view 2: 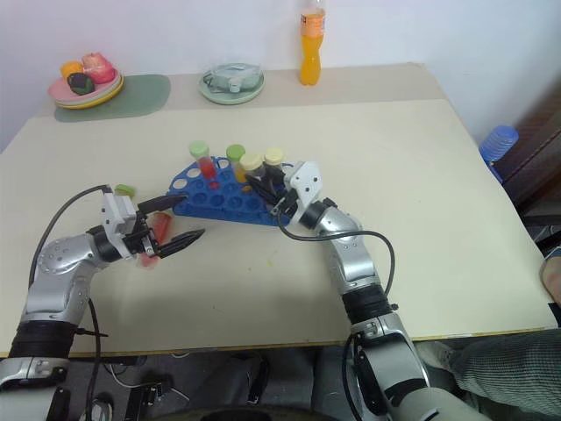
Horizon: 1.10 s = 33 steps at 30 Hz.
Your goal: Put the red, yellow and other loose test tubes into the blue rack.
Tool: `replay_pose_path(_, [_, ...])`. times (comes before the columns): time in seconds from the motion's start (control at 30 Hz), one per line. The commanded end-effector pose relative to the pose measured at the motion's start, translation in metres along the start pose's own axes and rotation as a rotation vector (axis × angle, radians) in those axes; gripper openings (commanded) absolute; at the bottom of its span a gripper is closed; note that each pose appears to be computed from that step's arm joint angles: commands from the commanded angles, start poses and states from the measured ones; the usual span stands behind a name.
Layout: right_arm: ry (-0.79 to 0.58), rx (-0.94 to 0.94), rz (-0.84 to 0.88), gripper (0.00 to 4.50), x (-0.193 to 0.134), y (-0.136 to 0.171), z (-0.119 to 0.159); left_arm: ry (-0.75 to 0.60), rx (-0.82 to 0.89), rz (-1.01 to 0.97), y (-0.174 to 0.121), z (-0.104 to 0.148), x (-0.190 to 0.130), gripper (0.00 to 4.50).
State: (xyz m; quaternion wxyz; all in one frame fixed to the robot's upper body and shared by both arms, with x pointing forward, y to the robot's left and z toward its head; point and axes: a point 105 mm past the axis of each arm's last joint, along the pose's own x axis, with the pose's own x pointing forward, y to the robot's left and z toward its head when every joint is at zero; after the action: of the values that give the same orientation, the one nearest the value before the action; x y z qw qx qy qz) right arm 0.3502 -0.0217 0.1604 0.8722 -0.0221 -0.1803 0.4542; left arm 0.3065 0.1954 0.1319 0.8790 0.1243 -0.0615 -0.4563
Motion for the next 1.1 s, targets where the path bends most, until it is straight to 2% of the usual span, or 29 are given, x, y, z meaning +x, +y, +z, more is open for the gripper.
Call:
replay_pose_path(0.03, [-0.023, -0.002, 0.034, 0.92, 0.009, 0.008, 0.004, -0.024, 0.036, 0.023, 0.006, 0.013, -0.005, 4.50])
replay_pose_path(0.47, [-0.040, 0.070, 0.010, 0.92, 0.010, 0.007, -0.005, -0.030, 0.027, 0.048, 0.008, 0.013, -0.007, 4.50])
replay_pose_path(1.07, [-0.063, 0.078, -0.077, 0.92, -0.012, 0.004, -0.023, -0.093, -0.034, 0.136, 0.016, 0.021, -0.005, 4.50])
replay_pose_path(1.1, [-0.064, 0.082, -0.080, 1.37, -0.013, 0.004, -0.023, -0.093, -0.037, 0.139, 0.016, 0.021, -0.005, 4.50])
